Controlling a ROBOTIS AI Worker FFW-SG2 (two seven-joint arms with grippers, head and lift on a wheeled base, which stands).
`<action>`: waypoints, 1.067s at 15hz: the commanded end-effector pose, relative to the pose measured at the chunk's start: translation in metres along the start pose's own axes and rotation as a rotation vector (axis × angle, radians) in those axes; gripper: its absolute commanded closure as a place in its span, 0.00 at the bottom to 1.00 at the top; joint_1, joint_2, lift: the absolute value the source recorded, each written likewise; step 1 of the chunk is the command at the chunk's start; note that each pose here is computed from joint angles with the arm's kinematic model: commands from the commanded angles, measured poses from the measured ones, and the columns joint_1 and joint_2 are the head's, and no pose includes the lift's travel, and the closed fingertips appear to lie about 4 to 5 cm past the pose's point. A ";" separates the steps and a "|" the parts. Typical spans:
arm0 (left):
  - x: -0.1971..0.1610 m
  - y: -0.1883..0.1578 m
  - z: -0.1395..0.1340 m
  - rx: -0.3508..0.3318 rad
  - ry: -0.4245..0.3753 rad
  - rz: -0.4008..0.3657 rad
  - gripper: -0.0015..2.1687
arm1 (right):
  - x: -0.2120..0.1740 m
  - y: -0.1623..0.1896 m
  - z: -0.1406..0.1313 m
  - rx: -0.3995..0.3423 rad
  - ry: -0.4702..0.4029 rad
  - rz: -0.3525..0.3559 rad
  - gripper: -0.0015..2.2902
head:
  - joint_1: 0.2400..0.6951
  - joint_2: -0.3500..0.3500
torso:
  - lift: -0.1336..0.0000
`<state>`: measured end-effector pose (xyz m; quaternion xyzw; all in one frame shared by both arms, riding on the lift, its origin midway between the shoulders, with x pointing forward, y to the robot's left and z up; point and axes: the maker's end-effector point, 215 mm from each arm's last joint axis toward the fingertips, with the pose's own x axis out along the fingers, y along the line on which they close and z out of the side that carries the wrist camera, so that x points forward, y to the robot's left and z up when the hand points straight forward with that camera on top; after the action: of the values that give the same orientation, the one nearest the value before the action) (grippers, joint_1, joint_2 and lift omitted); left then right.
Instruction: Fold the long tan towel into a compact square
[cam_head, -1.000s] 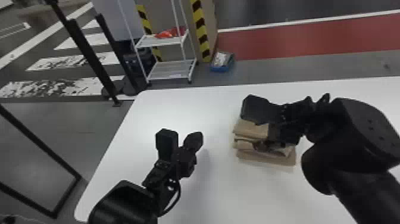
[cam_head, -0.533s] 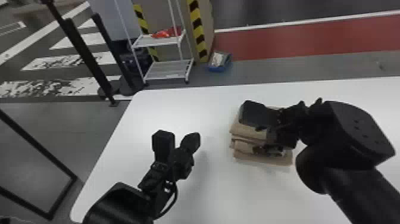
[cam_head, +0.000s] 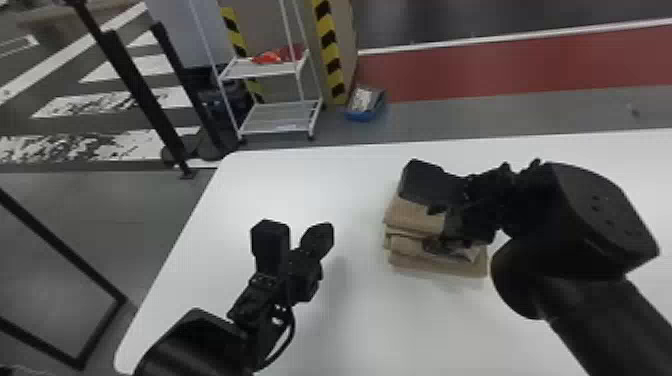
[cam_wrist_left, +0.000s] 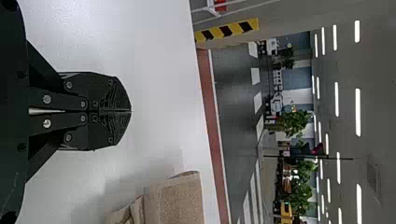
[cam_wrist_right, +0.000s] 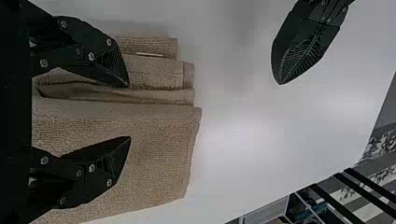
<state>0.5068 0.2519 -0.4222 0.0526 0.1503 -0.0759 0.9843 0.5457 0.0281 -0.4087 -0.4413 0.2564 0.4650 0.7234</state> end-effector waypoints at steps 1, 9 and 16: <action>-0.002 0.000 0.001 0.001 -0.003 0.001 0.96 | 0.000 -0.003 -0.002 0.005 0.008 0.000 0.26 | 1.00 0.91 | 0.07; -0.002 -0.002 -0.002 0.003 0.010 -0.004 0.96 | 0.002 0.004 -0.008 0.040 0.027 0.019 0.27 | 1.00 0.91 | 0.07; -0.004 -0.004 -0.001 0.005 0.009 -0.007 0.96 | 0.002 0.000 -0.015 0.051 0.045 0.007 0.38 | 1.00 0.90 | 0.07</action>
<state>0.5023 0.2482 -0.4223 0.0545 0.1545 -0.0797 0.9833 0.5448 0.0191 -0.4168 -0.4326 0.2831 0.4548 0.7252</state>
